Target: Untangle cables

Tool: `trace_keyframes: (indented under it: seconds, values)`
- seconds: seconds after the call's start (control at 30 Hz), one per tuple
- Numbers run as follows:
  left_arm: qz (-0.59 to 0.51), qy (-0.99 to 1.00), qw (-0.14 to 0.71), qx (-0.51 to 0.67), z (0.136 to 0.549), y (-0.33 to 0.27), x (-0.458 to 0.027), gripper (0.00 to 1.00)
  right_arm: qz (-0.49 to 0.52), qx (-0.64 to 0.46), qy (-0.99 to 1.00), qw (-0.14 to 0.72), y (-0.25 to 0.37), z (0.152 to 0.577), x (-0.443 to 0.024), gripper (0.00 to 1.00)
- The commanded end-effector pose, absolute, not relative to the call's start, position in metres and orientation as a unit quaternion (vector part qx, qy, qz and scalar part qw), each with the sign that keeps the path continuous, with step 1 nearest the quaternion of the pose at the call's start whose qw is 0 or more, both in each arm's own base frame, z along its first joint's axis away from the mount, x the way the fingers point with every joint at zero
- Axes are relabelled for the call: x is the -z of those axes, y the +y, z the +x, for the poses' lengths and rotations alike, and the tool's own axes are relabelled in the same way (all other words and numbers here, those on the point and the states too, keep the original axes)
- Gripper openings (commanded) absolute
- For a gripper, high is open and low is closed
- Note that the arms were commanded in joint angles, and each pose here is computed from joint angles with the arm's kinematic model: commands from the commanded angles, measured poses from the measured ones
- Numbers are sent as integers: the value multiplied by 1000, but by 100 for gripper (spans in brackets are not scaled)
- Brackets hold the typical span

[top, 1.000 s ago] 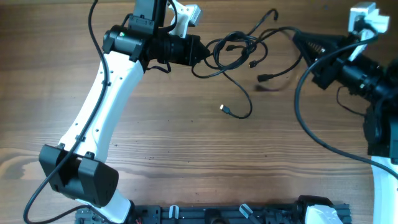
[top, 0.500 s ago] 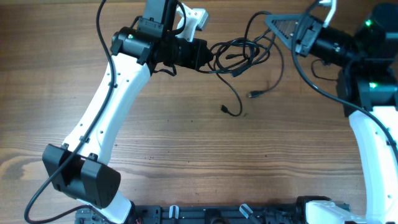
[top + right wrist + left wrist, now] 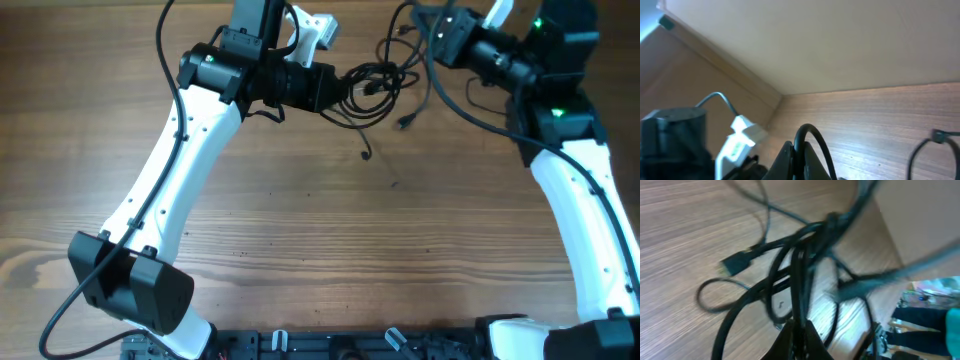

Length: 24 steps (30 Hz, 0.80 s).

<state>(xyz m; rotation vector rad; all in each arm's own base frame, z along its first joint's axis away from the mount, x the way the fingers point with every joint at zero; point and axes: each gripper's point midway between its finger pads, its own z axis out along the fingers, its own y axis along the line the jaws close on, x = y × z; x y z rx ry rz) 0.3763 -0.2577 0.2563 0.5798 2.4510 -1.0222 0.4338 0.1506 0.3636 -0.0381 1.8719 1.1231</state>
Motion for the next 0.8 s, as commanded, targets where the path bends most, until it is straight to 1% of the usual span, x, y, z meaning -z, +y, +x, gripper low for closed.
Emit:
trace_keyframes:
  seconds: [0.0, 0.13, 0.23, 0.4, 0.57, 0.77]
  values:
    - [232, 855, 199, 420, 361, -270, -273, 4, -15, -419, 762, 493, 143, 448, -364, 4]
    - [153, 862, 159, 457, 361, -275, -281, 4, -22, -401, 767, 500, 140, 450, -360, 4]
    - [110, 838, 129, 519, 360, -288, -303, 4, -22, -401, 768, 500, 140, 450, -359, 4]
    - [13, 812, 109, 573, 380, -298, -335, 4, -20, -405, 781, 475, 149, 445, -348, 4]
    - [-30, 780, 109, 616, 394, -305, -365, 4, -34, -414, 789, 453, 171, 435, -341, 4]
    - [-51, 757, 90, 645, 392, -318, -385, 4, -34, -407, 793, 452, 186, 433, -338, 4]
